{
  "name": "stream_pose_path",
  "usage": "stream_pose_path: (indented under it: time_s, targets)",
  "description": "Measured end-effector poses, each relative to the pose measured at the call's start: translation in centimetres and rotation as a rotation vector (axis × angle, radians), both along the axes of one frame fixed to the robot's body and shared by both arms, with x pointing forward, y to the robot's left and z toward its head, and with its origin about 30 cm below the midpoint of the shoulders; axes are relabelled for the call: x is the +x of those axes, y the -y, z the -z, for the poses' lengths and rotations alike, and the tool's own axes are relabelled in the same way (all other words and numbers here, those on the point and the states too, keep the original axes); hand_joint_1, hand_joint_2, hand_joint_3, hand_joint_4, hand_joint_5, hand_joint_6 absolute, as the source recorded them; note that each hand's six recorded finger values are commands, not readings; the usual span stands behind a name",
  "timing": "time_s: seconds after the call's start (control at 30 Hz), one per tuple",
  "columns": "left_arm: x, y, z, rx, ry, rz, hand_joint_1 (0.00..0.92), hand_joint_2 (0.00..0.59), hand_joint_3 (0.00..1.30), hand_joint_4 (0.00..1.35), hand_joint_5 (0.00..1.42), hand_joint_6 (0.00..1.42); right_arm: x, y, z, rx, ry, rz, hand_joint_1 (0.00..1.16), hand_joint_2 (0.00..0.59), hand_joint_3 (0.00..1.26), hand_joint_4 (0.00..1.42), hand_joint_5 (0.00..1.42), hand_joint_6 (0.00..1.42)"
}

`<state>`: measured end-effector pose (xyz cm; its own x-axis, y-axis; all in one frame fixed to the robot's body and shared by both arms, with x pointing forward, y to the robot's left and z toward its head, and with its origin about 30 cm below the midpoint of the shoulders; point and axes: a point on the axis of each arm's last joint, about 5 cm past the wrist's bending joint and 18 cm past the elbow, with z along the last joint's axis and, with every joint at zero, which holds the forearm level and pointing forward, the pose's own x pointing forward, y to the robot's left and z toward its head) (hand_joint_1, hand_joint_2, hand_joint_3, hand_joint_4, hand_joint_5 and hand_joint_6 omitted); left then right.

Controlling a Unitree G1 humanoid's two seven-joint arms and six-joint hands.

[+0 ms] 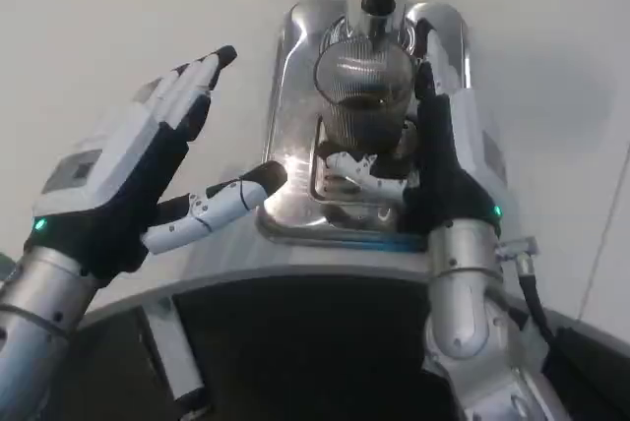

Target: Grasp the cup under the faucet to collect the drink, then remove the cup.

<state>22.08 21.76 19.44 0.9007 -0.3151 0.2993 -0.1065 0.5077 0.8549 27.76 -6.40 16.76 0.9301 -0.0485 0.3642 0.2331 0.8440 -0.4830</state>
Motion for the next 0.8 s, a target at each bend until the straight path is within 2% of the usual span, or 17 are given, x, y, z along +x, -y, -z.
stream_pose_path:
  time_s: [0.13, 0.47, 0.6, 0.7, 0.8]
  targets:
    - [0.0, 0.0, 0.0, 0.0, -0.001, 0.0, 0.0, 0.184, 0.0, 0.0, 0.0, 0.0, 0.4, -0.25, -0.04, 0.007, -0.003, 0.016, 1.01, 0.184, 0.0, 0.0, 0.0, 0.04]
    - [-0.2, 0.0, 0.2, 0.001, -0.006, 0.0, 0.0, 0.189, 0.0, 0.0, 0.0, 0.0, 0.5, -0.75, 0.06, 0.056, -0.002, 0.01, 1.01, 0.182, 0.0, 0.0, 0.0, 0.06]
    - [-0.3, 0.0, 0.1, 0.001, -0.004, 0.002, 0.0, 0.189, 0.0, 0.0, 0.0, 0.0, 0.3, -0.89, 0.33, 0.1, -0.008, 0.009, 1.0, 0.182, 0.0, 0.0, 0.0, 0.06]
    - [-0.3, 0.0, 0.1, 0.001, -0.004, 0.002, 0.0, 0.189, 0.0, 0.0, 0.0, 0.0, 0.1, -0.82, 0.88, 0.113, -0.027, 0.017, 1.0, 0.182, 0.0, 0.0, 0.01, 0.07]
    - [-0.3, 0.0, 0.1, 0.002, -0.001, 0.003, 0.0, 0.189, 0.0, 0.0, 0.0, 0.0, -0.1, -0.8, 1.17, 0.125, -0.023, 0.025, 1.0, 0.182, 0.0, 0.0, 0.02, 0.07]
